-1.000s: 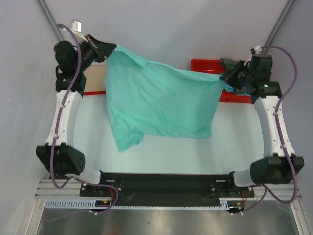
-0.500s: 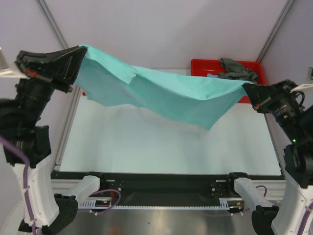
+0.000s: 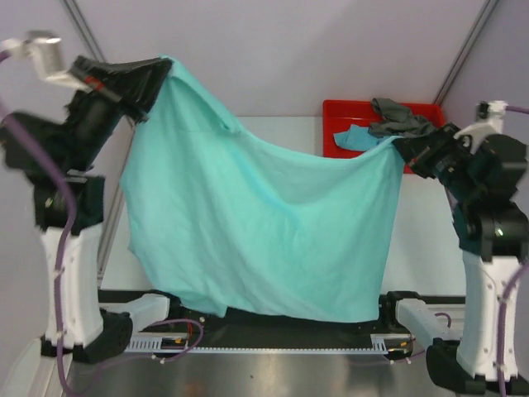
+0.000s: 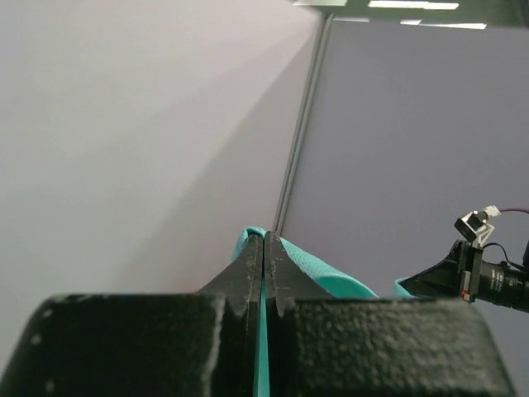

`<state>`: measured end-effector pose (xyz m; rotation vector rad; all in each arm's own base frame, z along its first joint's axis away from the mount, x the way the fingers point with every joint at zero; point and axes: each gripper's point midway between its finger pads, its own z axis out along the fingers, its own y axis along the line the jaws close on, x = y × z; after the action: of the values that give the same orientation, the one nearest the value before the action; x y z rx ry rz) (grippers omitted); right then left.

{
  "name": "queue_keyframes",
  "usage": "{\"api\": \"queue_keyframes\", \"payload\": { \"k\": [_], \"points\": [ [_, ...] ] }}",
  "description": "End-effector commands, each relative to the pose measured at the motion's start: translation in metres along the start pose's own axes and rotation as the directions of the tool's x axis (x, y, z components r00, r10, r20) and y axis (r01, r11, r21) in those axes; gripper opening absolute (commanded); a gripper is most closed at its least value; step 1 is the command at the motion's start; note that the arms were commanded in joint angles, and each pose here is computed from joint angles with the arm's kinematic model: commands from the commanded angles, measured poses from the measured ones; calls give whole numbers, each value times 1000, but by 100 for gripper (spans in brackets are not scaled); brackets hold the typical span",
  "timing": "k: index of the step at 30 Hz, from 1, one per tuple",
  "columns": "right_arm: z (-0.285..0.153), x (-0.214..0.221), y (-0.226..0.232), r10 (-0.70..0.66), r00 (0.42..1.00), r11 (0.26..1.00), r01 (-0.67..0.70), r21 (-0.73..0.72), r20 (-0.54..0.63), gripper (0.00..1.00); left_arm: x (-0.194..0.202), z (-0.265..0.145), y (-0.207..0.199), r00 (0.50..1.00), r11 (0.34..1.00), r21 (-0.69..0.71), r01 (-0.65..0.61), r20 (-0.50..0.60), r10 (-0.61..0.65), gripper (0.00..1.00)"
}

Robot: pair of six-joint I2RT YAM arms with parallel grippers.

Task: Fold and stack the t-shirts
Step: Flatten the tshirt out

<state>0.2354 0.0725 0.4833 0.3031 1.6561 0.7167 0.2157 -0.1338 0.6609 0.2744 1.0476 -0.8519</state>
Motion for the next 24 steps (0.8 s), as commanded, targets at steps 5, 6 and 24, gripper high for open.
{"api": "queue_keyframes", "payload": {
  "k": [5,6,24],
  "points": [
    [118,63,-110,71,987,976,-39,213,-146,0,215,52,155,866,953,-211,216,-410,-287,0],
    [127,78,-128,88,980,967,-41,253,-177,0,236,52,166,841,947,-216,238,-442,-312,0],
    [230,174,-256,124,916,907,51,418,-382,0,465,32,305,640,851,-410,328,-566,-519,0]
  ]
}}
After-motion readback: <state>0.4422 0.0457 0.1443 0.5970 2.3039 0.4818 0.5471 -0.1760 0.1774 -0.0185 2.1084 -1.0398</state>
